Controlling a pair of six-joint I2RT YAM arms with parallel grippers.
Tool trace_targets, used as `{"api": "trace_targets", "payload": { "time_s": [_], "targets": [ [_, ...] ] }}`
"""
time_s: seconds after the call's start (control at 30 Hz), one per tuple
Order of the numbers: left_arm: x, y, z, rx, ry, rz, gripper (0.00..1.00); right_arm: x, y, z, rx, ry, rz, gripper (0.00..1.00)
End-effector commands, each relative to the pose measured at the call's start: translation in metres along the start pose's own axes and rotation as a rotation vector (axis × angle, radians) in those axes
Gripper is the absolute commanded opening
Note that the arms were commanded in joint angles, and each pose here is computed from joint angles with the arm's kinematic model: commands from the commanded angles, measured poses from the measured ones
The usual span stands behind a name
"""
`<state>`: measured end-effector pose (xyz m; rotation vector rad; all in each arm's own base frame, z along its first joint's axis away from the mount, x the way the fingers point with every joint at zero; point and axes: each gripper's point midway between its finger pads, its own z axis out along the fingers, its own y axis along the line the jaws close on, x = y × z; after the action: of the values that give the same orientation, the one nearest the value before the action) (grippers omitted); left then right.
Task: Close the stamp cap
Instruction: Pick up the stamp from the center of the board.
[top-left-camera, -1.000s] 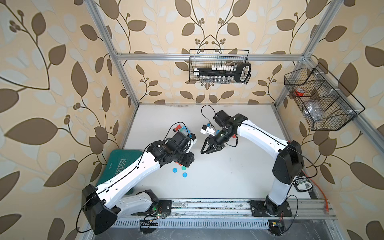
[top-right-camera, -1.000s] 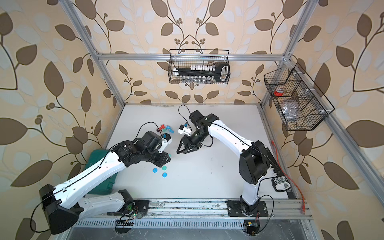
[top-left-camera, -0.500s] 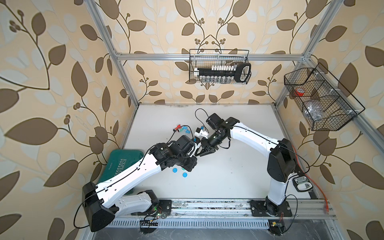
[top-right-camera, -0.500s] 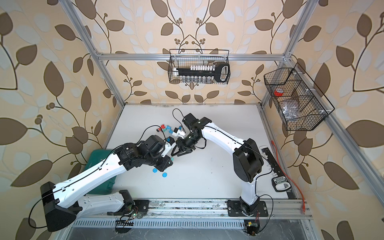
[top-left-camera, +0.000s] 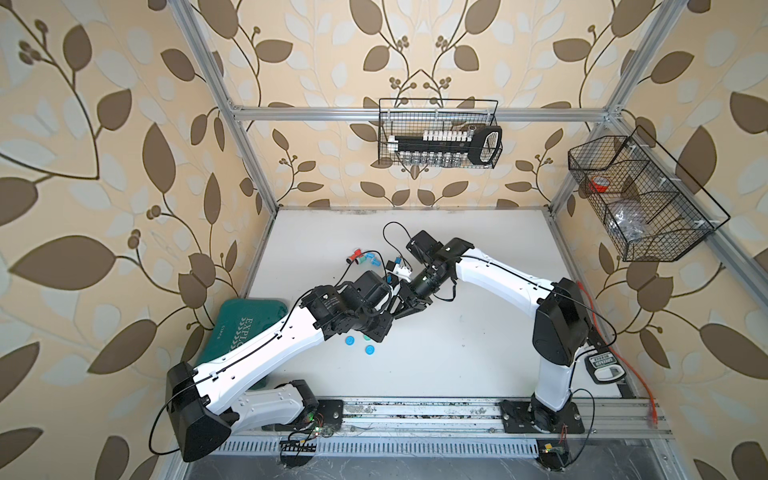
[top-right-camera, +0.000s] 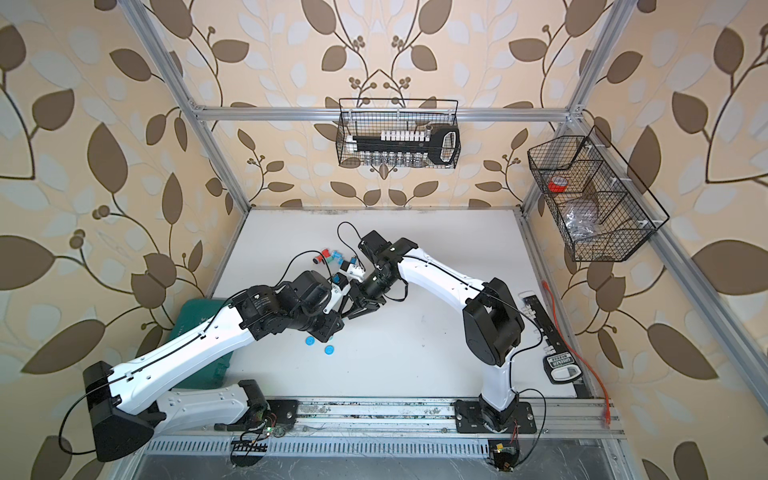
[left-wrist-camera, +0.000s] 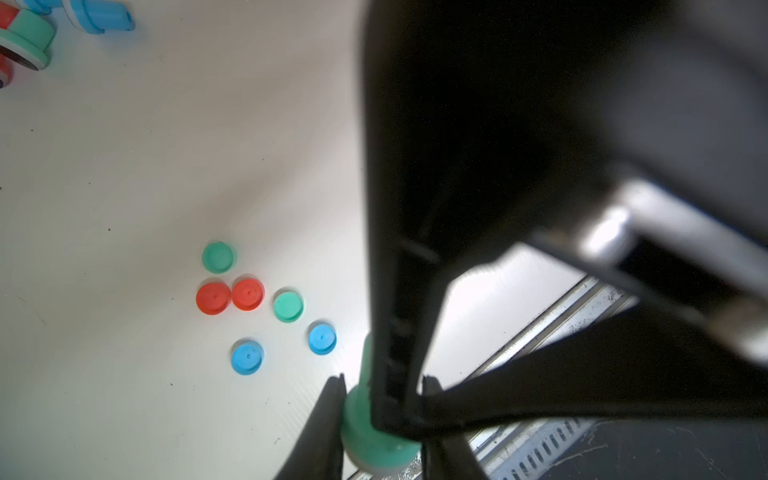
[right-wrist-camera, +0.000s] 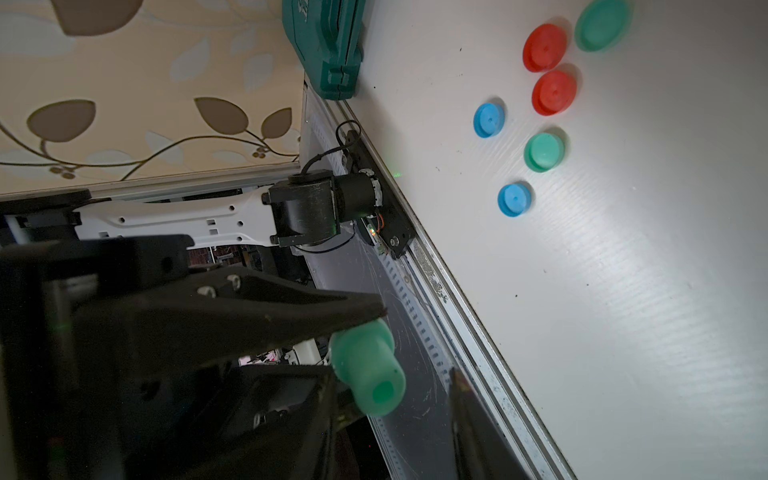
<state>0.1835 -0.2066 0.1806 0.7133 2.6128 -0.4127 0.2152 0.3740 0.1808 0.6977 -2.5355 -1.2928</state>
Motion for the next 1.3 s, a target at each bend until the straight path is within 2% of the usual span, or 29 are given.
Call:
{"api": "trace_targets", "payload": {
  "time_s": [0.0, 0.53, 0.77, 0.97, 1.2, 1.27],
  "targets": [
    [-0.019, -0.004, -0.009, -0.008, -0.065, 0.009, 0.23, 0.011, 0.008, 0.01, -0.028, 0.051, -0.023, 0.37],
    [-0.027, -0.017, -0.014, 0.038, -0.108, 0.023, 0.23, 0.011, 0.029, 0.019, -0.134, 0.063, -0.042, 0.35],
    [-0.033, -0.019, -0.016, 0.043, -0.13, 0.026, 0.23, 0.019, 0.031, 0.029, -0.143, 0.098, -0.047, 0.29],
    [-0.038, -0.018, -0.019, 0.033, -0.152, 0.029, 0.23, 0.028, 0.034, 0.039, -0.148, 0.14, -0.057, 0.28],
    [-0.044, -0.018, -0.02, 0.029, -0.174, 0.02, 0.23, 0.027, 0.039, 0.043, -0.155, 0.143, -0.064, 0.12],
    [-0.045, -0.017, -0.022, 0.025, -0.184, 0.017, 0.23, 0.026, 0.04, 0.043, -0.157, 0.14, -0.064, 0.1]
  ]
}}
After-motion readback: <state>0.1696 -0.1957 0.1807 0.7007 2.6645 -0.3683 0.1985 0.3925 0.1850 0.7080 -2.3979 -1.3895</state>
